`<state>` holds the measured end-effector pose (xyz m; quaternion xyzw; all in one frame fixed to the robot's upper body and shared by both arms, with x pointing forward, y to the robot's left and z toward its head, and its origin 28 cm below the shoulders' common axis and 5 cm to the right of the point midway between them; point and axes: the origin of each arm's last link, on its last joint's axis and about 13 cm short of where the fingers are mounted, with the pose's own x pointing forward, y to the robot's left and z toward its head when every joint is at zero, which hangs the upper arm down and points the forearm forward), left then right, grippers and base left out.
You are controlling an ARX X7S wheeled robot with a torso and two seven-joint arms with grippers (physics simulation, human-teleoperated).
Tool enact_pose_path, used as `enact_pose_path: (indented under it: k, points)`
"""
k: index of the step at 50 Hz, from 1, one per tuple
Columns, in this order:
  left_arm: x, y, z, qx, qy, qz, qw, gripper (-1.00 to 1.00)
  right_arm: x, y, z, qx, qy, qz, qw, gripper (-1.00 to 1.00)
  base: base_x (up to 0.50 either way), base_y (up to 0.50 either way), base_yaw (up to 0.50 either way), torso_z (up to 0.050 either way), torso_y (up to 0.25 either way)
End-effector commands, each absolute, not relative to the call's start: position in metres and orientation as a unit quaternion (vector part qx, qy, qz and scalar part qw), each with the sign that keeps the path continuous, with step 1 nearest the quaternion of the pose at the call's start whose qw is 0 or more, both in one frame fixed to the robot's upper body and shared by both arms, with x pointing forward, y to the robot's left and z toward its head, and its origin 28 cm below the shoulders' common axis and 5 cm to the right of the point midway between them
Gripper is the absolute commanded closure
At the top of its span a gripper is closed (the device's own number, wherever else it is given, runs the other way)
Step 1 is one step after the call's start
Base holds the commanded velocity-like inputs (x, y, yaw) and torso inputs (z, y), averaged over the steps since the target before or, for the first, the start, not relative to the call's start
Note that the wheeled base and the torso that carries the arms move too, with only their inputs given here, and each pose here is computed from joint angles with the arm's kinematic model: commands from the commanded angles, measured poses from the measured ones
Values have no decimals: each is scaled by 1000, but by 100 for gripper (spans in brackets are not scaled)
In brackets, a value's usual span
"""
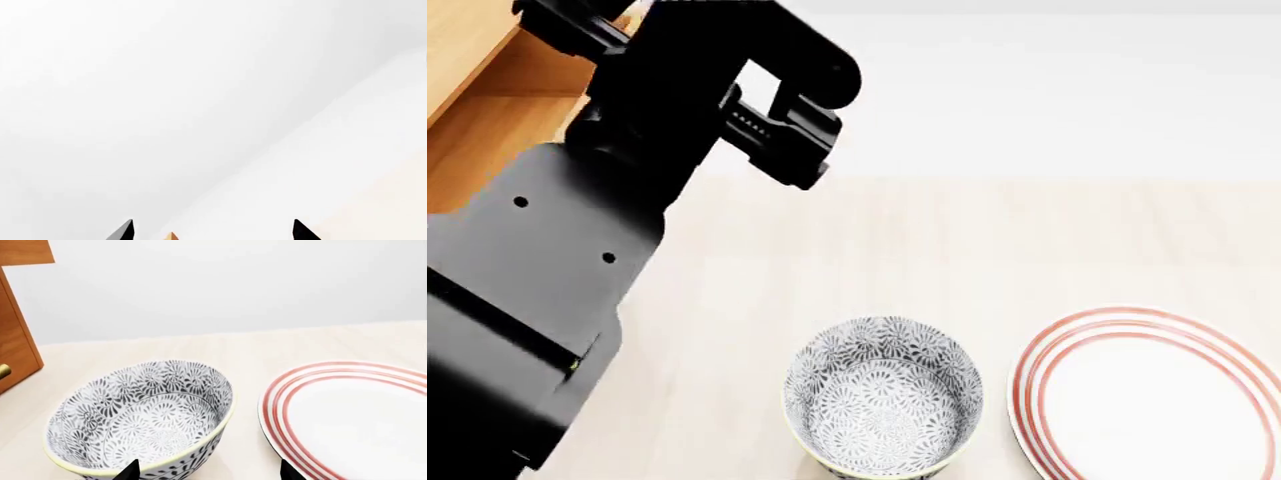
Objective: Open the top drawer of the cabinet.
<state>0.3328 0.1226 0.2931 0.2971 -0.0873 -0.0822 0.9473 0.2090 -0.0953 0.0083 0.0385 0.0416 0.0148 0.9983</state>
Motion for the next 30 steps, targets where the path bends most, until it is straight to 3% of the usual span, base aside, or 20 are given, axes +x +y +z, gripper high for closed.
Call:
enact_pose_path:
  k: [1, 30]
  points:
    - [334, 127, 314, 203, -66, -86, 973, -100, 210, -95, 9, 39, 35, 15, 999, -100, 0, 0, 0, 0, 0]
    - [370, 166, 308, 205, -30, -18, 978, -100, 208, -93, 8, 33, 38, 21, 998, -100, 0, 0, 0, 0, 0]
